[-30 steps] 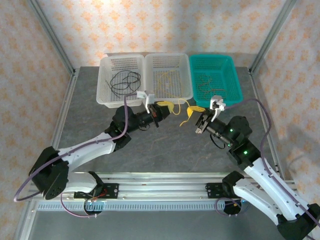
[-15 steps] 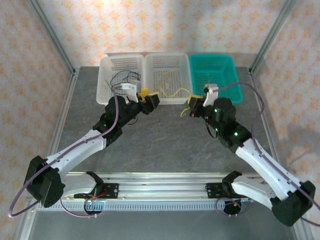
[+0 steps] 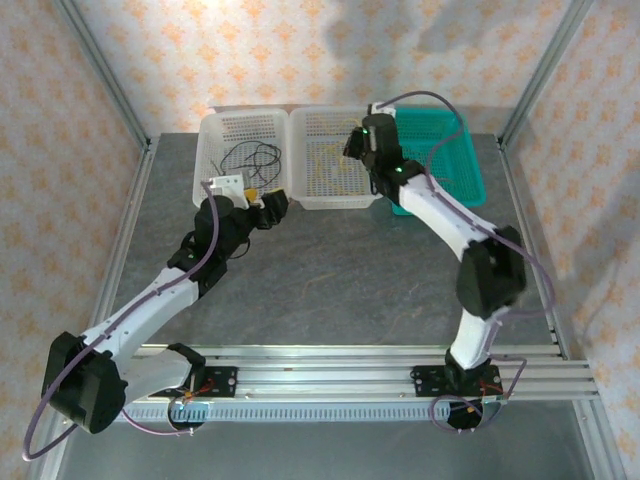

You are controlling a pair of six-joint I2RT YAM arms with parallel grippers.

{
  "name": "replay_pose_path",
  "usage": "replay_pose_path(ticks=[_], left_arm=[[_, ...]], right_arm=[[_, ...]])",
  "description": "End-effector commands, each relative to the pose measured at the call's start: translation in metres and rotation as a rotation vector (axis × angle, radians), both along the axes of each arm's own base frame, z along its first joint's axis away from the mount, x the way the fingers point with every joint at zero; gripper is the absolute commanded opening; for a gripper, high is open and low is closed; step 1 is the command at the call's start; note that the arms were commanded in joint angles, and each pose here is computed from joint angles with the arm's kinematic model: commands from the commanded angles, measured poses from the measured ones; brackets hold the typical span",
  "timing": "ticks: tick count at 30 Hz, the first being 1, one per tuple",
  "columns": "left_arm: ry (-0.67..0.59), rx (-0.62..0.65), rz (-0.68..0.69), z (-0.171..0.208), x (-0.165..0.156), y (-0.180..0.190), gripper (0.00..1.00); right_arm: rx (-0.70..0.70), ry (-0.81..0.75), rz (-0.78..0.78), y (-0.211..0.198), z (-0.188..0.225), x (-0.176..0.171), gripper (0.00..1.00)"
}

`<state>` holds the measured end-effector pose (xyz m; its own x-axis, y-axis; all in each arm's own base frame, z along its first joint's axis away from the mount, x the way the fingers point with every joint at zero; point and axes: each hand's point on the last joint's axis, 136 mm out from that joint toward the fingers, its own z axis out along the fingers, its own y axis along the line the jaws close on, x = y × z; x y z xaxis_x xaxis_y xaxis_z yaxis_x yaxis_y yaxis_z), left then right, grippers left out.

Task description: Untangle the cables

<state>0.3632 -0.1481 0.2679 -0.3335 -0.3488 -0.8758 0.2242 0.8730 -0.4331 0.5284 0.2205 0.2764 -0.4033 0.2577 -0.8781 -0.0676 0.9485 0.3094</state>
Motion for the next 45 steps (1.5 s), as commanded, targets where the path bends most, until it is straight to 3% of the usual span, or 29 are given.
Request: replay_pose_path(ticks=[1, 5, 10, 12, 22, 28, 36, 45], left_arm=[[0.021, 0.018, 0.013, -0.007, -0.004, 0.007, 0.8], [0.032, 0.021, -0.002, -0.009, -0.004, 0.005, 0.8], [0.033, 0.048, -0.023, -0.009, 0.004, -0.001, 0.81], [0.031, 0.055, -0.03, -0.008, 0.011, -0.004, 0.81], [0.015, -0.027, -0.109, -0.004, 0.06, -0.034, 0.8], [0.03, -0.128, -0.134, -0.009, 0.08, -0.043, 0.79], [0.04, -0.127, -0.13, -0.016, 0.075, -0.039, 0.8], [0.059, -0.106, -0.109, -0.022, 0.064, -0.026, 0.8]], right_arm=[[-0.042, 0.067, -0.004, 0.004, -0.024, 0.026, 0.0], [-0.064, 0.129, 0.01, 0.017, -0.049, 0.052, 0.02], [-0.051, 0.103, 0.005, 0.014, -0.043, 0.063, 0.42], [-0.039, 0.086, -0.013, 0.006, -0.035, 0.07, 0.49], [0.063, 0.076, -0.07, -0.041, -0.033, 0.117, 0.49], [0.105, 0.063, -0.058, -0.039, -0.042, 0.138, 0.45], [0.062, 0.079, -0.047, -0.02, -0.086, 0.152, 0.42], [-0.005, 0.039, -0.135, -0.016, -0.116, 0.164, 0.47]])
